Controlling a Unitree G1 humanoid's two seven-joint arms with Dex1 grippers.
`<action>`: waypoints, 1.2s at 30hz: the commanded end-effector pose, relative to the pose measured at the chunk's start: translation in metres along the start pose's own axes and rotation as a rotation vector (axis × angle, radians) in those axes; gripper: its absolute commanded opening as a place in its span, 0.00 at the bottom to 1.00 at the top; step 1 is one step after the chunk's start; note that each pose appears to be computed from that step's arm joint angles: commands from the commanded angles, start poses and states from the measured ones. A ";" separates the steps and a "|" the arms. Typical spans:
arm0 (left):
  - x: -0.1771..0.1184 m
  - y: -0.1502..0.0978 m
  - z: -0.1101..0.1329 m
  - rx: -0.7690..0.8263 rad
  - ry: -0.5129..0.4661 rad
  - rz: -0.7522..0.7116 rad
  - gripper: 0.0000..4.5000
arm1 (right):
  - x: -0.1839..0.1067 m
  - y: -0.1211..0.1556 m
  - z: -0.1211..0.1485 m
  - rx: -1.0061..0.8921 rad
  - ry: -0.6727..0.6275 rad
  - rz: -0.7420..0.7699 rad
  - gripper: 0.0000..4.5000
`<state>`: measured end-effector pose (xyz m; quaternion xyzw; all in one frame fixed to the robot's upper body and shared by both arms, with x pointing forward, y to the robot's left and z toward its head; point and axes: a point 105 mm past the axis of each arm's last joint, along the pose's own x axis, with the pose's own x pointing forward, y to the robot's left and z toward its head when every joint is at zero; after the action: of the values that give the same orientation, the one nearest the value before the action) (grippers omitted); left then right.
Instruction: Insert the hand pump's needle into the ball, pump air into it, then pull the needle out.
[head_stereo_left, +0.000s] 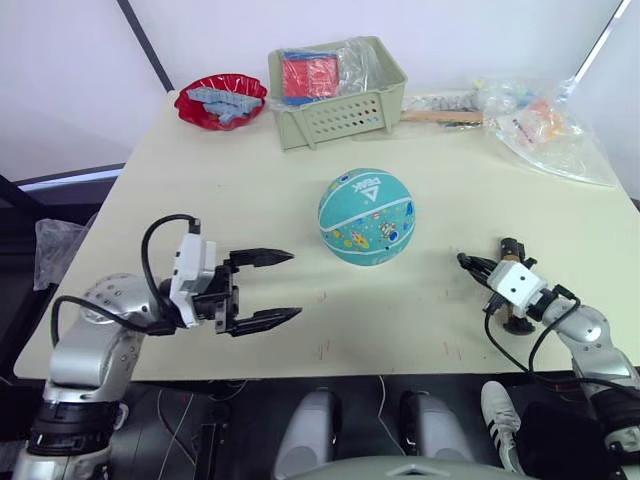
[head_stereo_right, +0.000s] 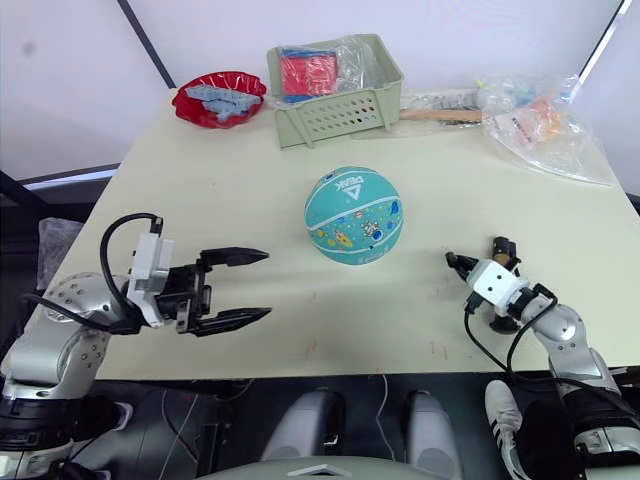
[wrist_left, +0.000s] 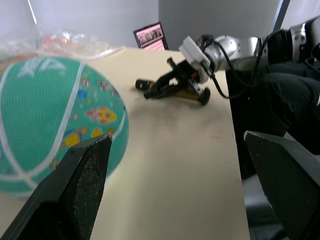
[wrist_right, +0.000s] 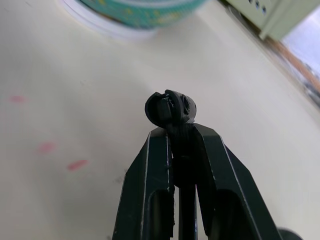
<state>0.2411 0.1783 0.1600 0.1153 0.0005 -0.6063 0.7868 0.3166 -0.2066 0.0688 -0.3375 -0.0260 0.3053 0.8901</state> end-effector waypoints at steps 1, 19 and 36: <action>-0.015 -0.001 0.001 0.040 0.014 0.028 1.00 | -0.005 -0.017 0.003 -0.013 -0.008 -0.061 0.01; -0.015 -0.010 -0.010 0.024 0.011 0.048 1.00 | -0.048 -0.029 0.017 0.059 -0.030 0.010 0.99; -0.021 -0.006 -0.023 0.007 0.025 0.079 1.00 | -0.108 -0.021 -0.017 0.105 0.220 0.174 0.99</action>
<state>0.2338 0.1995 0.1361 0.1156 0.0145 -0.5755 0.8094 0.2438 -0.2821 0.0755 -0.3173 0.1196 0.3527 0.8722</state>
